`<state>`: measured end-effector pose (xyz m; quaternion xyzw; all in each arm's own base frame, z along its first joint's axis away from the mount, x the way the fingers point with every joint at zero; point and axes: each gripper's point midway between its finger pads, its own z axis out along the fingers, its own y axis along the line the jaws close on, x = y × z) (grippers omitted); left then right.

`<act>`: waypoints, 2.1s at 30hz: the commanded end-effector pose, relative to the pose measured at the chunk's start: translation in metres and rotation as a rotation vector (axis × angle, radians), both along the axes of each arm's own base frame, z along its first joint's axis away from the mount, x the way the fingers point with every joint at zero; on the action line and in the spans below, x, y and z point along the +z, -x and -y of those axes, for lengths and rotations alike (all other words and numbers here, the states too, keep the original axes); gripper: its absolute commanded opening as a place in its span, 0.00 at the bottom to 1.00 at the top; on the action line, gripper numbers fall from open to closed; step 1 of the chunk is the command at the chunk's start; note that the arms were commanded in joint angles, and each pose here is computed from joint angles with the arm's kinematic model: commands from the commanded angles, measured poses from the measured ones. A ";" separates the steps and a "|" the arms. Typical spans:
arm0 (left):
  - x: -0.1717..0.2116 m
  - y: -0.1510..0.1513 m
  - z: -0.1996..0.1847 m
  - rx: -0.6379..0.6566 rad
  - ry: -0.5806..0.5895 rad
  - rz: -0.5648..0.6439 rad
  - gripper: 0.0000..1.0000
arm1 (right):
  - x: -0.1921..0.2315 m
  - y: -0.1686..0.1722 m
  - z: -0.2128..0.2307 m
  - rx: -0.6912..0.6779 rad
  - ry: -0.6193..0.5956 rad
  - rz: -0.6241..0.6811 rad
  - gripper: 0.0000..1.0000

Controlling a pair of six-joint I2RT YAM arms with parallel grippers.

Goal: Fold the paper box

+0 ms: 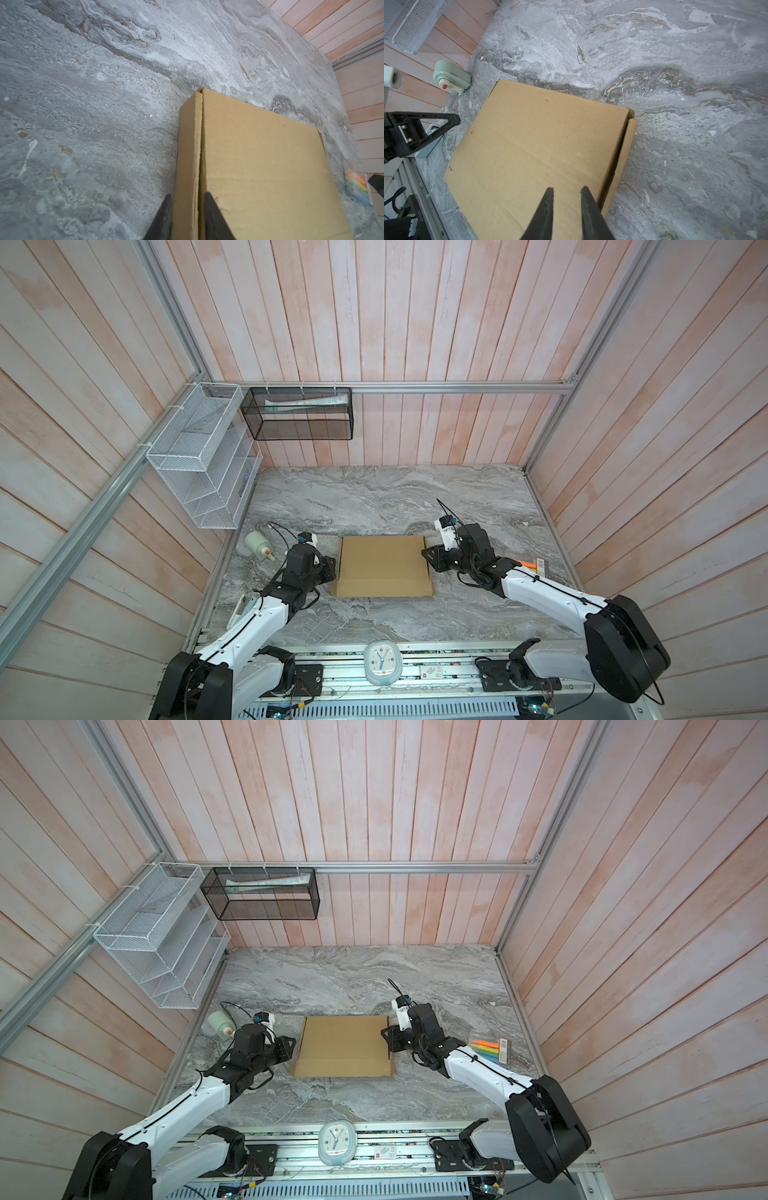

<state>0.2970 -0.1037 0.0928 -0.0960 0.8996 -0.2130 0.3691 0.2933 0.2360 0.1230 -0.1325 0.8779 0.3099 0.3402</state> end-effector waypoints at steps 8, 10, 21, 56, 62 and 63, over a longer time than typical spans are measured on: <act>0.008 -0.016 0.001 -0.072 0.047 0.009 0.29 | -0.012 0.008 -0.007 0.063 0.002 -0.055 0.33; 0.010 -0.018 0.002 -0.086 0.058 0.012 0.29 | -0.016 0.010 -0.006 0.066 0.008 -0.065 0.34; 0.004 -0.021 0.009 -0.148 0.077 -0.008 0.29 | -0.030 0.011 0.002 0.040 0.061 -0.101 0.35; -0.011 -0.027 0.005 -0.169 0.015 -0.059 0.29 | -0.033 0.013 0.009 0.017 0.065 -0.102 0.41; -0.013 -0.028 0.006 -0.174 0.014 -0.064 0.27 | -0.027 0.011 0.012 0.002 0.059 -0.084 0.41; -0.012 -0.028 0.007 -0.177 0.017 -0.064 0.27 | -0.026 0.011 0.012 0.003 0.058 -0.081 0.41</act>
